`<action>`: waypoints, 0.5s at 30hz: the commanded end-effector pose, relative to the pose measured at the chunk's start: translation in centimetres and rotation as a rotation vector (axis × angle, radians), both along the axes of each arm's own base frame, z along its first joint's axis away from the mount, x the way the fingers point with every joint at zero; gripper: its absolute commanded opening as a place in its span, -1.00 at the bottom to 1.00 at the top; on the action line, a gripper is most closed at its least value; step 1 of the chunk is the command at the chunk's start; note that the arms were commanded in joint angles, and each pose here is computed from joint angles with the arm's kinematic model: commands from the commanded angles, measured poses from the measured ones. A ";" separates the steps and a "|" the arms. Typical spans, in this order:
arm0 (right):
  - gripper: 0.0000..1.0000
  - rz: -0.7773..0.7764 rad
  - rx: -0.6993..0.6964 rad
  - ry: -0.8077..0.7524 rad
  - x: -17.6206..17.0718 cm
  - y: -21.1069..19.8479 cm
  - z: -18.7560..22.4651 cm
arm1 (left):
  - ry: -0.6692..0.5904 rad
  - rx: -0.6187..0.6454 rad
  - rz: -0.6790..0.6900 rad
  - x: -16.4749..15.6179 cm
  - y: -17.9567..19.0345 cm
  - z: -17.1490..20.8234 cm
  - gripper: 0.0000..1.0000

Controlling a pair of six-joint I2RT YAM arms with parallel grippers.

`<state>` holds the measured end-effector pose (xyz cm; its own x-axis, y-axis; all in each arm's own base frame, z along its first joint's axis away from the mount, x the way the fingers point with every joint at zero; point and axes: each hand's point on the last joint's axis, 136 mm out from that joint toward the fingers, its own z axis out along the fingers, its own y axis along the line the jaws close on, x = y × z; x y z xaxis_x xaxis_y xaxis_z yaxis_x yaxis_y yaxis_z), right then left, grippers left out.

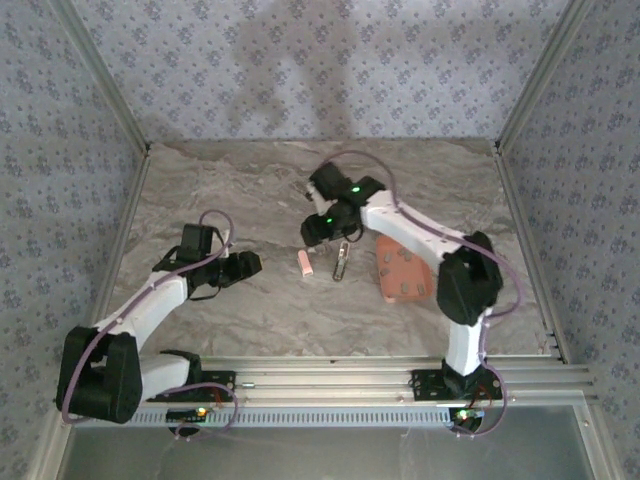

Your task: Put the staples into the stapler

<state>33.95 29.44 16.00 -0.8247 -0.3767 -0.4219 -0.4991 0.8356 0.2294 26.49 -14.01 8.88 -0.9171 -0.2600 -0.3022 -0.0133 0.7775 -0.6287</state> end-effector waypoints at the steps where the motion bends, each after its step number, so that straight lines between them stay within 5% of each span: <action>1: 0.33 0.150 0.073 -0.014 0.4 -1.2 -0.6 | -0.090 -0.055 -0.060 1.4 -1.2 2.0 0.18; 15: 0.34 0.215 0.147 0.183 1.7 -3.4 -6.8 | -0.082 -0.066 -0.077 2.2 -1.7 1.9 0.15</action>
<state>36.70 25.45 9.64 -0.8173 -0.4564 -0.3518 -0.5712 0.7223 0.3899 27.66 -15.27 9.32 -0.9203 -0.2284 -0.3175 0.0461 0.7428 -0.6679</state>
